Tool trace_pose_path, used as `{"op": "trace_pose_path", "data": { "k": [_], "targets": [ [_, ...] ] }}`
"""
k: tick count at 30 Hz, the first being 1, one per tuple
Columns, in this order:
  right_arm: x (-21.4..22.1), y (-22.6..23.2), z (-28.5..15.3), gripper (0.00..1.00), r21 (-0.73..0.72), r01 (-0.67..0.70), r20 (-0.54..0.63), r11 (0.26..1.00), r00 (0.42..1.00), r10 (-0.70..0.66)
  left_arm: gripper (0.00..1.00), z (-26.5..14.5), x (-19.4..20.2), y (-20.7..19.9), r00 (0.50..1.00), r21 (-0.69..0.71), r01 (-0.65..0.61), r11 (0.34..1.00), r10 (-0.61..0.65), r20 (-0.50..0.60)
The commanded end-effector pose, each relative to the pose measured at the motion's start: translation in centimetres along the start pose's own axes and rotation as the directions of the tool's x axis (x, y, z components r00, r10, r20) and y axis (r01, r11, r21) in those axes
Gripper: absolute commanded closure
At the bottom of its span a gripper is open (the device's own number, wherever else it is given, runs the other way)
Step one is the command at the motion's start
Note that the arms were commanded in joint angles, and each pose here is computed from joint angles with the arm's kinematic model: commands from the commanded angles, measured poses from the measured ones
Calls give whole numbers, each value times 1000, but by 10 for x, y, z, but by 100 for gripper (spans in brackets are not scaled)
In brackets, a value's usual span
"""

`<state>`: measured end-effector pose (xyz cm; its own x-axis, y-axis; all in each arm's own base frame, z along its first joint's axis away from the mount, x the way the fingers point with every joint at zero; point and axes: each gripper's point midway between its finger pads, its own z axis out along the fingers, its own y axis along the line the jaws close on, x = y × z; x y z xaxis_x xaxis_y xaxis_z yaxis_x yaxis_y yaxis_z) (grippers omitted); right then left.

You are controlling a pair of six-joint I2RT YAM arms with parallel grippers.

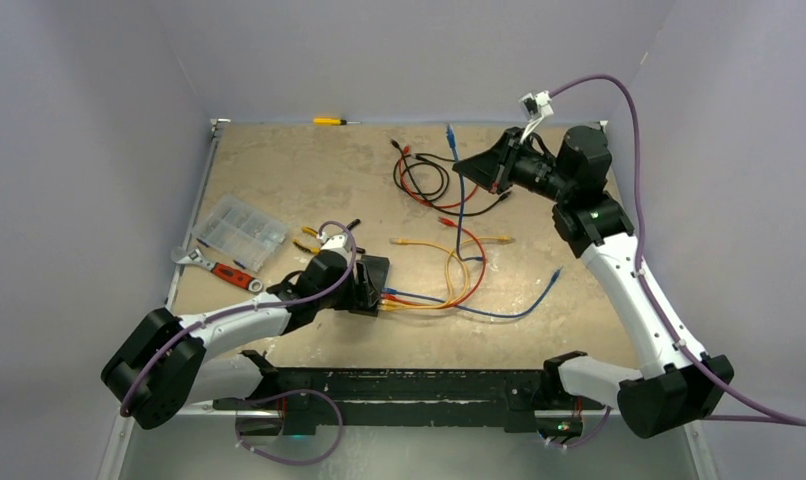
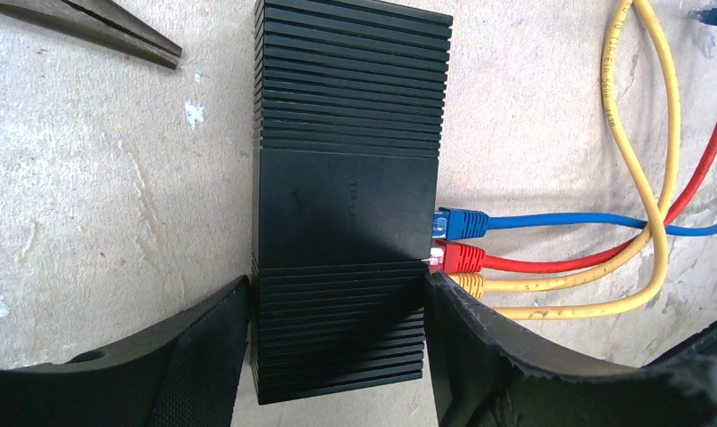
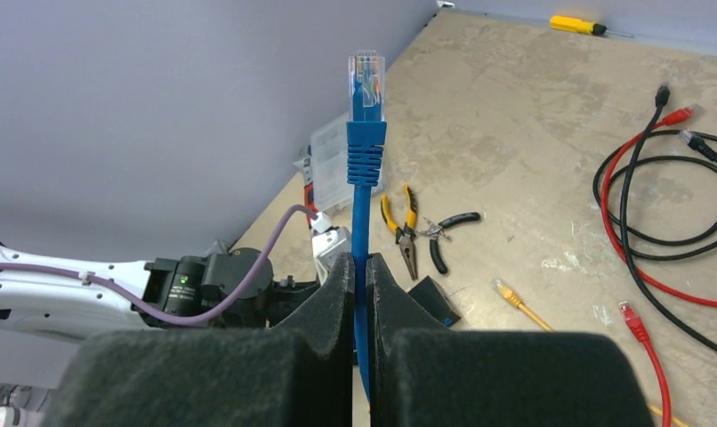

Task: Pull the plug from the switch port
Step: Place the connector at the center of the board.

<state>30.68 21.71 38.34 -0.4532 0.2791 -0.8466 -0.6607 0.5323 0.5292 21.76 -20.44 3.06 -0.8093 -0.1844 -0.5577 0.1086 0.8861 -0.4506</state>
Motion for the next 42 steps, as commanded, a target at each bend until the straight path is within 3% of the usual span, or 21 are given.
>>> {"op": "trace_pose_path", "data": {
  "k": [1,6,14,19,30,36,42],
  "targets": [
    [-8,-4,0,100,17,36,7,999,999,-36,100,-2,41,37,990,-125,-25,992,7,-144],
    [-20,11,5,100,-68,39,22,997,999,-38,100,-1,40,37,989,-129,-36,991,18,-144],
    [-41,59,6,100,-318,57,38,947,998,-48,100,1,39,36,989,-131,-43,990,23,-145],
    [-56,62,11,100,-331,83,72,940,995,-63,100,4,39,36,988,-133,-45,990,25,-153],
    [-80,-17,53,100,-5,150,89,989,985,-149,100,4,38,37,987,-139,-55,989,33,-156],
    [-60,-88,86,100,168,129,5,977,991,-132,100,5,39,39,987,-146,-59,988,35,-158],
    [-31,-130,116,100,197,90,-70,976,995,-77,100,7,41,40,986,-150,-61,987,36,-165]
  ]
}}
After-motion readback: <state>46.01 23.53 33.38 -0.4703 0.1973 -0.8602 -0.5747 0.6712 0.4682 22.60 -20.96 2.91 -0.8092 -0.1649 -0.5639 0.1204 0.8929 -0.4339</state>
